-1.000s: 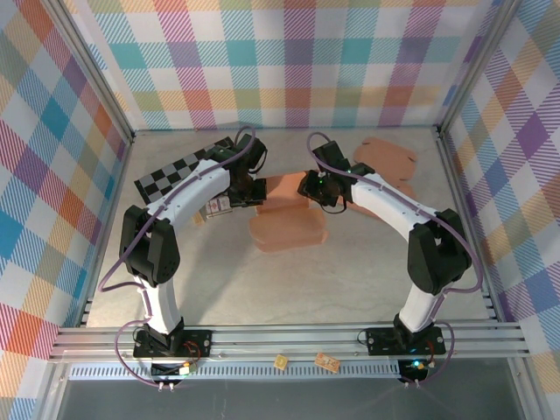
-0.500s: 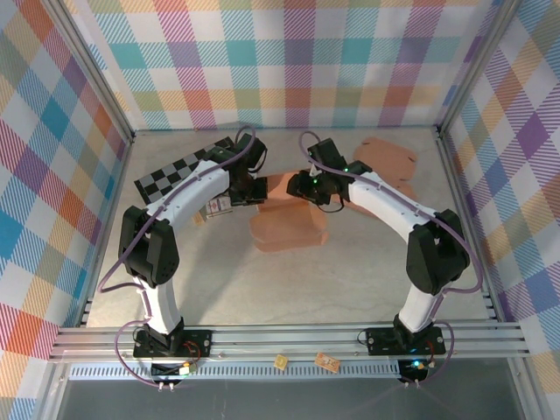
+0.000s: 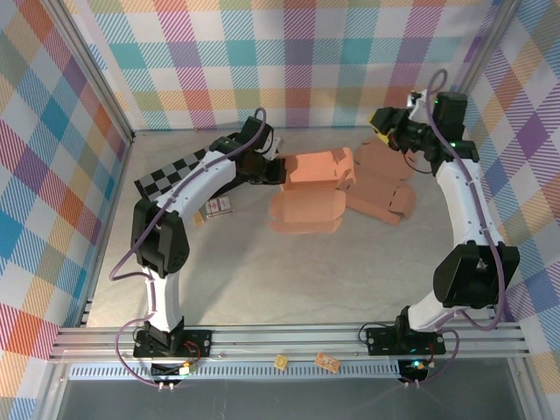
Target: Fold the paper box
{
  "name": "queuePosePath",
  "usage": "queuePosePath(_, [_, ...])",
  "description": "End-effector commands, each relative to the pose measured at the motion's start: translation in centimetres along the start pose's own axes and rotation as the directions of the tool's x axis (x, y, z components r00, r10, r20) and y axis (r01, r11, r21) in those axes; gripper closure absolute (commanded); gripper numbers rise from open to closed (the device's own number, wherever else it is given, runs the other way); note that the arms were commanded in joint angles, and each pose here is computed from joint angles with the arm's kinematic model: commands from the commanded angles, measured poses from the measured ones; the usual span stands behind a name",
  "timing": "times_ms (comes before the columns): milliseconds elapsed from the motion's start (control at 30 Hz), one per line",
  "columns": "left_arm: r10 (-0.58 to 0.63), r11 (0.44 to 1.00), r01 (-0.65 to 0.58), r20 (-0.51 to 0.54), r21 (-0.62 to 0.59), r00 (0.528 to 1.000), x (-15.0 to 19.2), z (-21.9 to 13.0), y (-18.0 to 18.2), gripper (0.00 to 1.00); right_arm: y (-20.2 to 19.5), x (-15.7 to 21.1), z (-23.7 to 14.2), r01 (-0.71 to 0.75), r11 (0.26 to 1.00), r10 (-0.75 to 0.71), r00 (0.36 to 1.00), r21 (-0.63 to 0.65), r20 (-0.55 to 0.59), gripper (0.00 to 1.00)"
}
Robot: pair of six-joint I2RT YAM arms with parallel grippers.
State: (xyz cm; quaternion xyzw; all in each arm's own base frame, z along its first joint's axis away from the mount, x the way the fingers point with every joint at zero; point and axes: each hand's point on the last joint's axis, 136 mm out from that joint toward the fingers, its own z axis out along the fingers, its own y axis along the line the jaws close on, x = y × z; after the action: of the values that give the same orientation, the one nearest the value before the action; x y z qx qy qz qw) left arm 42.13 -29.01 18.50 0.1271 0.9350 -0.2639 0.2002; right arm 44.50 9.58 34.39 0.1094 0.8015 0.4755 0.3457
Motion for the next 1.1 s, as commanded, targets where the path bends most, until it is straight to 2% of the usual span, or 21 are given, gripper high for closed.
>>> queuePosePath(0, [0.091, 0.979, -0.092, 0.015, 0.184, 0.996, -1.6, -0.2, -1.4, 1.0, -0.2, 1.6, 1.0, -0.012, 0.986, -0.01, 0.991, -0.165, -0.132, 0.54])
queuePosePath(167, [0.047, 0.964, -0.054, 0.033, 0.262, 0.998, -3.3, -0.2, 0.4, 1.0, -1.2, 3.3, 2.0, -0.004, 0.966, -0.056, 0.973, -0.258, -0.224, 0.55])
queuePosePath(333, [-0.012, 0.938, 0.007, 0.013, 0.348, 1.0, -3.9, -0.2, 1.1, 1.0, -1.8, 4.7, 2.2, 0.005, 0.969, -0.06, 0.975, -0.246, -0.215, 0.54])
queuePosePath(533, [-0.02, 0.91, 0.03, -0.028, 0.413, 0.999, -2.9, 0.4, 0.5, 1.0, -2.0, 6.9, 3.0, 0.023, 0.968, -0.091, 0.96, -0.248, -0.266, 0.53])
queuePosePath(767, [-0.049, 0.909, 0.081, -0.088, 0.409, 0.995, -1.4, 1.5, 1.1, 1.0, -0.4, 6.6, 4.4, 0.055, 0.96, -0.139, 0.945, -0.275, -0.297, 0.54])
queuePosePath(1067, [-0.056, 0.914, 0.087, -0.089, 0.395, 0.994, -1.5, 1.5, 1.2, 1.0, 0.7, 8.0, 5.4, 0.085, 0.957, -0.177, 0.927, -0.277, -0.329, 0.55])
